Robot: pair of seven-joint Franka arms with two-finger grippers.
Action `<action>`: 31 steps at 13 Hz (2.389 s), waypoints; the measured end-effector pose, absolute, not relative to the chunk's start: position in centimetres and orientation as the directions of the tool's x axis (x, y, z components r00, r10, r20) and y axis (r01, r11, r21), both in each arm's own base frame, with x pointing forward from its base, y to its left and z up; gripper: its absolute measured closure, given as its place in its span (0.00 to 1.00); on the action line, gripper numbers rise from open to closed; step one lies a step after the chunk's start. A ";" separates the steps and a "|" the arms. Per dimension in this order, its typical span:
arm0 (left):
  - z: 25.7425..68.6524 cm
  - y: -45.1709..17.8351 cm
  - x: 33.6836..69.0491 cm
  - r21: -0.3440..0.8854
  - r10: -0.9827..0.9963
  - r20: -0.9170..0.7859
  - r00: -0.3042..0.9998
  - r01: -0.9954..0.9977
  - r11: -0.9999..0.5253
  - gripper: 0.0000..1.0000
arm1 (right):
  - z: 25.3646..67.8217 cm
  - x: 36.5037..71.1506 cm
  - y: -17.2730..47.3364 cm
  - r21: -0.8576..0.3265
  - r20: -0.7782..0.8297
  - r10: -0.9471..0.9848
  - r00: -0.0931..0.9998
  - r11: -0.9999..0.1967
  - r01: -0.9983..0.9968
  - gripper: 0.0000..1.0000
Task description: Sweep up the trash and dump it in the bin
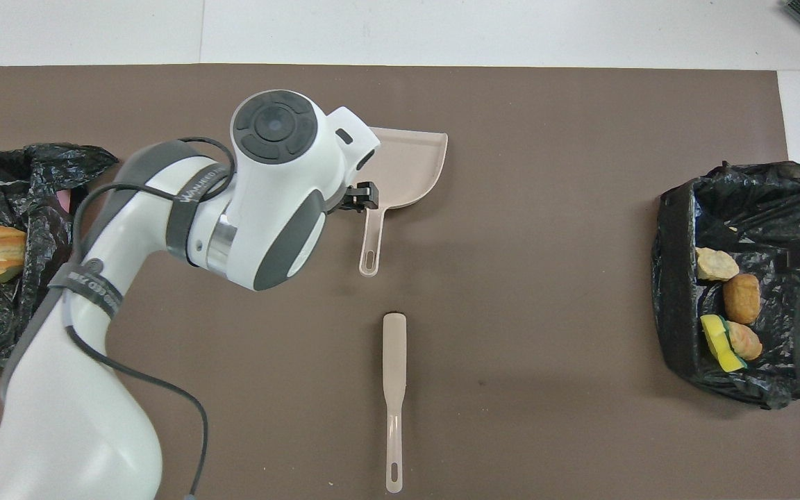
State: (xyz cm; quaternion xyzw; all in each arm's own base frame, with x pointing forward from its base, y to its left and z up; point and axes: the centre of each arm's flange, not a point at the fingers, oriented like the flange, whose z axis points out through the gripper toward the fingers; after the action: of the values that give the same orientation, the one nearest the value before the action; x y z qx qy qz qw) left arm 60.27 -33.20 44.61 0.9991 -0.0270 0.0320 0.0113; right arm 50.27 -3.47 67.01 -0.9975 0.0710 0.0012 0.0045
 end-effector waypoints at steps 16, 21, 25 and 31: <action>59.7 -1.7 56.3 0.050 -0.169 -0.002 0.986 -0.168 -0.984 0.00 | 67.0 50.3 -3.4 -0.005 -0.002 -0.118 0.993 -0.993 -0.118 0.00; 60.6 -1.6 54.8 0.033 -0.181 -0.041 0.983 -0.179 -0.983 0.00 | 67.0 50.3 -3.4 -0.005 -0.002 -0.118 0.993 -0.993 -0.118 0.00; 61.8 -1.8 54.4 0.034 -0.186 -0.057 0.981 -0.184 -0.982 0.00 | 67.0 50.3 -3.4 -0.005 -0.002 -0.118 0.993 -0.993 -0.118 0.00; 61.7 -2.0 54.6 0.034 -0.190 -0.060 0.980 -0.188 -0.982 0.00 | 67.0 50.3 -3.4 -0.005 -0.002 -0.118 0.993 -0.993 -0.118 0.00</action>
State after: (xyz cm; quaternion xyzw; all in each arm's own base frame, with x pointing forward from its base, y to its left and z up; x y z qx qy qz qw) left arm 54.57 -2.03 61.69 0.9949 -0.0949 -0.0317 0.0140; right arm 50.27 -3.40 67.01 -0.9983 0.0590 0.0011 0.0024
